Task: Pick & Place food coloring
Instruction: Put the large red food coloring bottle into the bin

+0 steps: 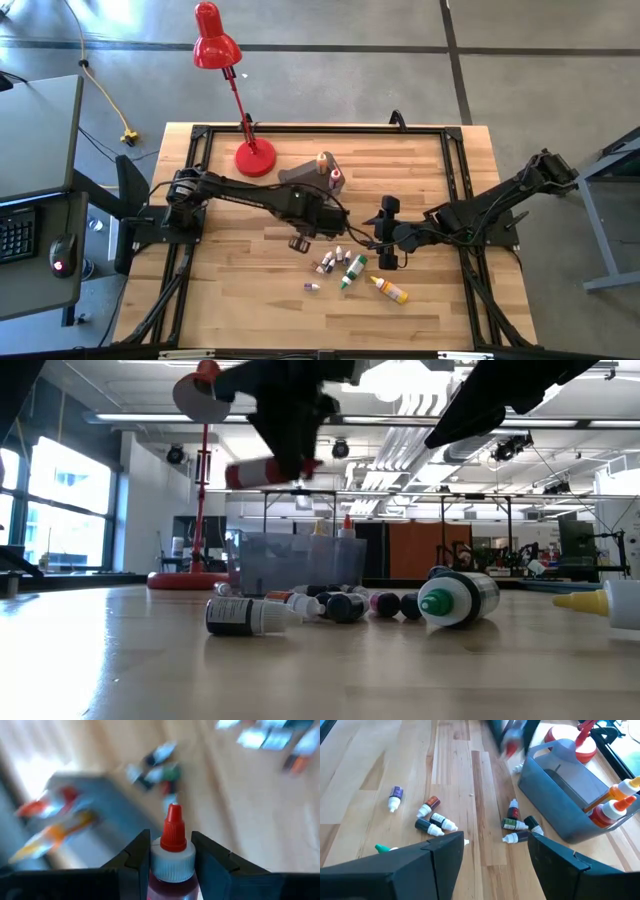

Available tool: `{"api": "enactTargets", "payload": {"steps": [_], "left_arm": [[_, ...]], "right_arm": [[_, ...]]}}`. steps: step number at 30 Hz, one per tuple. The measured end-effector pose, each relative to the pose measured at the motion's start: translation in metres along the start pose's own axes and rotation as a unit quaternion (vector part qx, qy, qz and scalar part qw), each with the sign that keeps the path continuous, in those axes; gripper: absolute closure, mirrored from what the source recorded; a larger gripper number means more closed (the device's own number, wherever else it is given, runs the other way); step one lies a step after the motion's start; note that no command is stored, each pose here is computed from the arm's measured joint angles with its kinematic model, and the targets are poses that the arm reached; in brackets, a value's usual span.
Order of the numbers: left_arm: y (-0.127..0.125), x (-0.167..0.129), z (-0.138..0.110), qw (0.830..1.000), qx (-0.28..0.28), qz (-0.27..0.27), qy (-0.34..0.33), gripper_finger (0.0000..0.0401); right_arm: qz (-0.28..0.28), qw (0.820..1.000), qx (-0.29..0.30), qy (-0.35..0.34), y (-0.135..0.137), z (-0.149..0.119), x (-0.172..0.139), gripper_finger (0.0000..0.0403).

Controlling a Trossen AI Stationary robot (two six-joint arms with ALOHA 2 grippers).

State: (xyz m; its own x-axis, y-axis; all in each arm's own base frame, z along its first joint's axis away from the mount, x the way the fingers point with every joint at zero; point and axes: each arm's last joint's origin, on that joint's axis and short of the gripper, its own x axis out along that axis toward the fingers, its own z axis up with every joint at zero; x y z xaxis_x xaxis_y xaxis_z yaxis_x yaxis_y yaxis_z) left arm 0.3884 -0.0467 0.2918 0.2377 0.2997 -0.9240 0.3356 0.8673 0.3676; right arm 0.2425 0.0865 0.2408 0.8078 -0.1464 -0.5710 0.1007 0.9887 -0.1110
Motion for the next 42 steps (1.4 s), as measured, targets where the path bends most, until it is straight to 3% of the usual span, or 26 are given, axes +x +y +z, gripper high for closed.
{"api": "enactTargets", "payload": {"steps": [4,8,14,18,22,27,30,33,36,38,42], "left_arm": [[0.014,-0.038,-0.012,0.998,-0.007,0.051,0.027,0.0292],[0.025,-0.083,-0.035,0.996,-0.049,0.077,0.000,0.0291],[0.031,-0.141,-0.086,0.980,-0.149,0.089,-0.098,0.0291],[0.028,-0.149,-0.107,0.958,-0.189,0.107,-0.188,0.0291],[0.019,-0.135,-0.120,0.922,-0.190,0.151,-0.300,0.0291],[0.013,-0.077,-0.126,0.863,-0.210,0.197,-0.415,0.0290],[0.014,-0.032,-0.133,0.818,-0.248,0.220,-0.470,0.0290],[0.018,0.009,-0.140,0.763,-0.289,0.251,-0.521,0.0290],[0.023,0.045,-0.149,0.730,-0.341,0.250,-0.537,0.0290],[0.027,0.064,-0.153,0.721,-0.363,0.230,-0.544,0.0290],[0.035,0.097,-0.147,0.733,-0.367,0.201,-0.536,0.0290]], "right_arm": [[0.000,1.000,0.003,0.000,0.000,0.000,0.000,0.0187],[0.000,1.000,0.004,-0.001,0.000,0.000,0.000,0.0187],[0.000,1.000,0.006,-0.003,0.000,0.000,0.000,0.0187],[0.001,1.000,0.007,-0.004,0.000,0.001,0.000,0.0187],[0.001,1.000,0.008,-0.006,0.000,0.001,0.000,0.0187],[0.002,1.000,0.010,-0.009,0.000,0.002,0.000,0.0187],[0.003,1.000,0.012,-0.013,0.001,0.003,0.000,0.0187],[0.005,1.000,0.013,-0.016,0.001,0.003,0.000,0.0187],[0.005,1.000,0.015,-0.019,0.001,0.004,0.000,0.0187],[0.006,1.000,0.014,-0.020,0.001,0.004,0.000,0.0187],[0.006,1.000,0.007,-0.024,0.001,0.005,0.000,0.0187]]}}
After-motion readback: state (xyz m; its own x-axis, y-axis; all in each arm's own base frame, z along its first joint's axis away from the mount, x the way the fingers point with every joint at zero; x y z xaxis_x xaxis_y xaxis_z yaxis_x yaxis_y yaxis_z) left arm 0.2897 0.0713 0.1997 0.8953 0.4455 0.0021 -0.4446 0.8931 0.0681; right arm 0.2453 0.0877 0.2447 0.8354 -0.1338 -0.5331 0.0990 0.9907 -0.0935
